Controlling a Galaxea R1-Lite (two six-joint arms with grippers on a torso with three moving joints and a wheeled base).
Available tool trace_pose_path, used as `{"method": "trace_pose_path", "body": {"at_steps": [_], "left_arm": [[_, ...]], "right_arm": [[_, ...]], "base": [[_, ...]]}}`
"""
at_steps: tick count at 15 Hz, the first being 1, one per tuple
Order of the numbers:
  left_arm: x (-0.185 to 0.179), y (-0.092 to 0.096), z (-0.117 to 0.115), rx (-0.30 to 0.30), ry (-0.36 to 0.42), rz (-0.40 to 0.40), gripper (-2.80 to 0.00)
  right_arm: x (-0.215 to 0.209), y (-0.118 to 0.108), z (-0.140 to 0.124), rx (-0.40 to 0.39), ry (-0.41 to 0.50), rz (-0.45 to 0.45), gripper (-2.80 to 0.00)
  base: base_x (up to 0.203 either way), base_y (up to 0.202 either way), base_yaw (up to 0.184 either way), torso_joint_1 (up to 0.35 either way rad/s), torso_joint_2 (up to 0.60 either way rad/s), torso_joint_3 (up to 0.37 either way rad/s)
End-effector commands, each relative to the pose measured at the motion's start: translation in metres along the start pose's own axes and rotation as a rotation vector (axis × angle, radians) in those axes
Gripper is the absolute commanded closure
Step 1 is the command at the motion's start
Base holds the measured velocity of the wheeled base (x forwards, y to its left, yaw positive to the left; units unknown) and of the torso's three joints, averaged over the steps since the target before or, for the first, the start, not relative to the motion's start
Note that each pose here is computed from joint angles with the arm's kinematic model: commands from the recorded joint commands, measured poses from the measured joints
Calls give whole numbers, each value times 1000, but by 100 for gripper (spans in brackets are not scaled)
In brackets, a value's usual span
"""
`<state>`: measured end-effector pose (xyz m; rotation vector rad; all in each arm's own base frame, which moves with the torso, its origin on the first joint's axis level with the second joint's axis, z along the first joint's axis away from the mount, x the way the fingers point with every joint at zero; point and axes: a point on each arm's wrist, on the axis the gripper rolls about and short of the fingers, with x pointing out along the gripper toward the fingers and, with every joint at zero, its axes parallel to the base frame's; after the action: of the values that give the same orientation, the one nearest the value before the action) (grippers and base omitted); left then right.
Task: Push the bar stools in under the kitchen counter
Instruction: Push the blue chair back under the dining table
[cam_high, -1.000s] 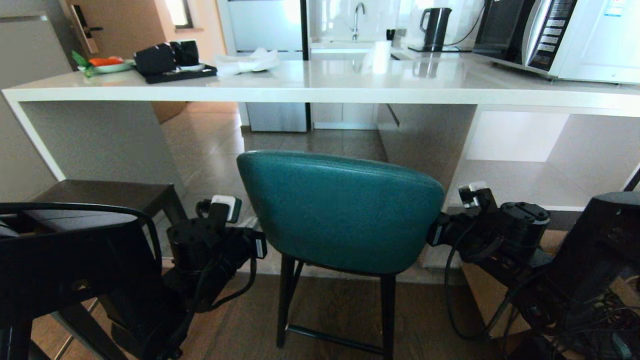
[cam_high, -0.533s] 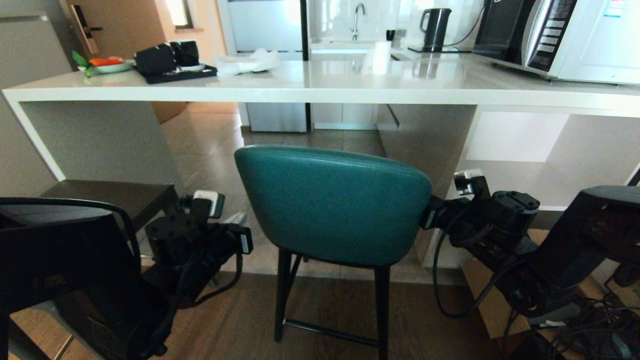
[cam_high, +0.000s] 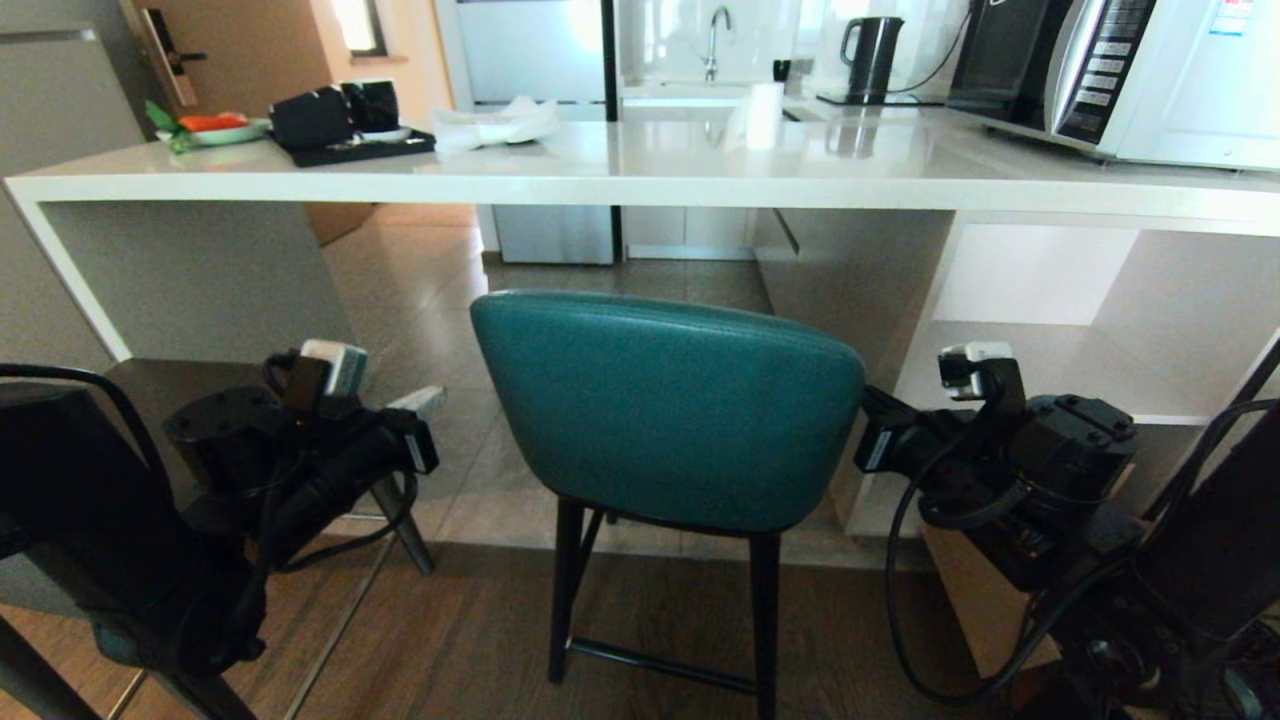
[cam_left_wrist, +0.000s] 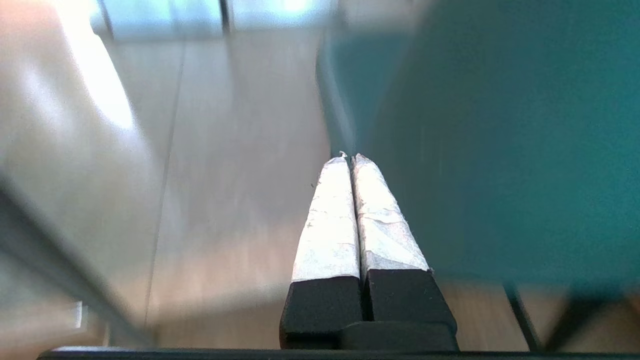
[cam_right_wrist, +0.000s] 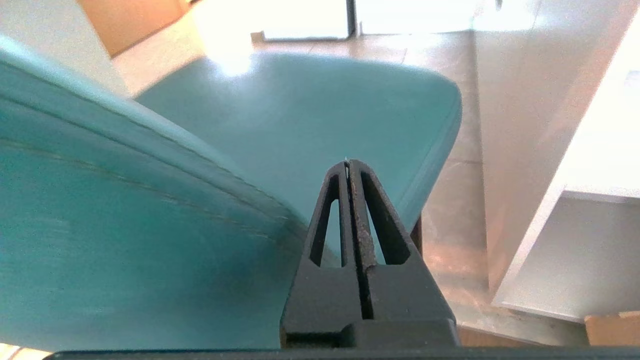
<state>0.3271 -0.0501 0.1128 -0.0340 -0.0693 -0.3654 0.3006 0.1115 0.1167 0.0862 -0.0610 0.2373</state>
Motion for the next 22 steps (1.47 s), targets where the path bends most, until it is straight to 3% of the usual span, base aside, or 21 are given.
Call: {"method": "trace_pose_path", "body": {"at_steps": [1, 4, 9, 14, 19, 22], "left_arm": [[17, 7, 5, 15, -58, -9, 0], [49, 15, -9, 29, -85, -70, 0], [83, 17, -22, 39, -124, -89, 0], [104, -16, -27, 21, -106, -167, 0], [93, -56, -29, 6, -93, -257, 0], [87, -59, -30, 9, -107, -220, 0]], "right_arm": [[-3, 10, 8, 9, -30, 8, 0], [13, 11, 2, 13, -37, -51, 0], [21, 17, -4, 14, -36, -41, 0], [26, 18, -8, 9, -33, -32, 0], [49, 17, -20, 1, -27, -38, 0], [54, 14, -20, -5, -35, -51, 0]], "base": [[0, 0, 0, 0, 0, 0], [0, 0, 0, 0, 0, 0], [0, 0, 0, 0, 0, 0], [0, 0, 0, 0, 0, 0], [0, 0, 0, 0, 0, 0], [0, 0, 0, 0, 0, 0]]}}
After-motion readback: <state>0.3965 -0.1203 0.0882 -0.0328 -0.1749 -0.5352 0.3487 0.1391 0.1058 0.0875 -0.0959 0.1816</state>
